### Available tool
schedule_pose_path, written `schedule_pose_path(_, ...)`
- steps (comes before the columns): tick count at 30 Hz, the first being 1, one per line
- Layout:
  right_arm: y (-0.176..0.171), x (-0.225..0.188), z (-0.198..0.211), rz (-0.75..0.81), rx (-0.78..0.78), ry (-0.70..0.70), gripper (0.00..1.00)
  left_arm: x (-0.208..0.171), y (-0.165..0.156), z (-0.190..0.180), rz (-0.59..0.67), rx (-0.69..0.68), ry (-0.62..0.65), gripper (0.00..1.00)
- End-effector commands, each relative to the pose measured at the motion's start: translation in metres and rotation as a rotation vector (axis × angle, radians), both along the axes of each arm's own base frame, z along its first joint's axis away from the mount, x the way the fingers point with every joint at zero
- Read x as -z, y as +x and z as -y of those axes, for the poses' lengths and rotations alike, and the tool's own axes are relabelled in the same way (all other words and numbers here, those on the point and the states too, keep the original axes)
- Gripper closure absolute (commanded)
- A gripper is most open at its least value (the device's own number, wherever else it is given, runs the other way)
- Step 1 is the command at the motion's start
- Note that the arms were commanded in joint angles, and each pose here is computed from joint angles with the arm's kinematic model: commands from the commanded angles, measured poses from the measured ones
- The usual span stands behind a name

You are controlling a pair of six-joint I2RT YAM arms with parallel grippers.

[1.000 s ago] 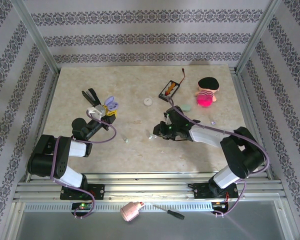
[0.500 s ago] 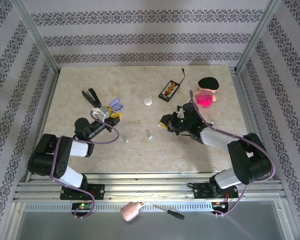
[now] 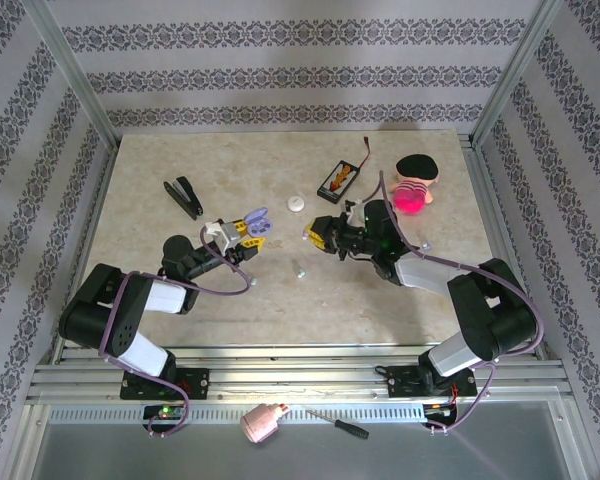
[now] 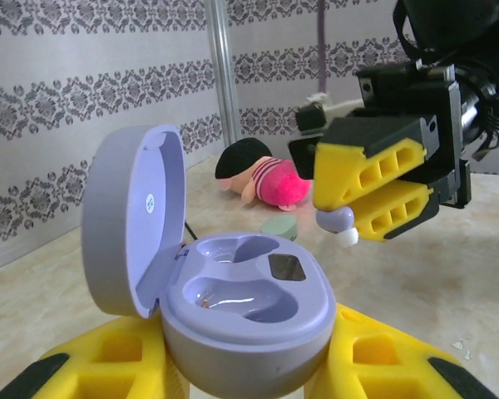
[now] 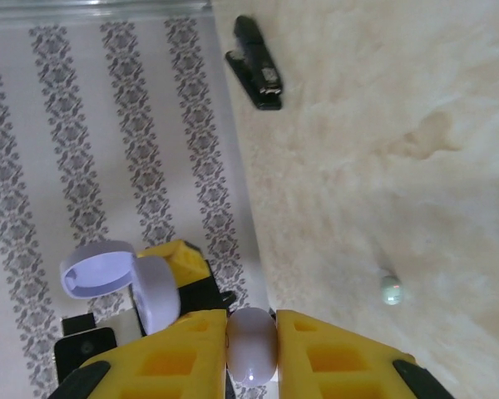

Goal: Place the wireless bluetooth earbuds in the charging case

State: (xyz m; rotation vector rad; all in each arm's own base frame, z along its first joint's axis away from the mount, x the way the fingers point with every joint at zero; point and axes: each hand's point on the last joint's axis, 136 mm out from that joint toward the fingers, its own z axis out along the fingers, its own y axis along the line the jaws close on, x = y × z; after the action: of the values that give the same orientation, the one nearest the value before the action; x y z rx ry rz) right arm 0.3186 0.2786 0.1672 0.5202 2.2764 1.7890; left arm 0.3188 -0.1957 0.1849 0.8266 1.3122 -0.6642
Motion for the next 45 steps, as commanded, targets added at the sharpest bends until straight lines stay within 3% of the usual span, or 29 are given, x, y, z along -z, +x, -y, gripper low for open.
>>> schedule_pose_path(1,0.0,-0.032,-0.023,0.119,-0.065,0.031,0.8,-0.017,-0.002,0.011,0.107,0.043,0.008,0.85)
schedule_pose_path(15,-0.007,-0.063,-0.08,0.254,-0.175,0.025,0.81,-0.003,0.009,0.022,0.09,0.036,0.029,0.85)
schedule_pose_path(33,-0.007,-0.041,-0.089,0.285,-0.188,-0.11,0.81,-0.005,0.01,0.026,0.09,0.018,0.023,0.86)
schedule_pose_path(45,-0.004,-0.031,-0.08,0.376,-0.161,-0.299,0.81,-0.005,0.007,0.031,0.087,0.038,0.024,0.85)
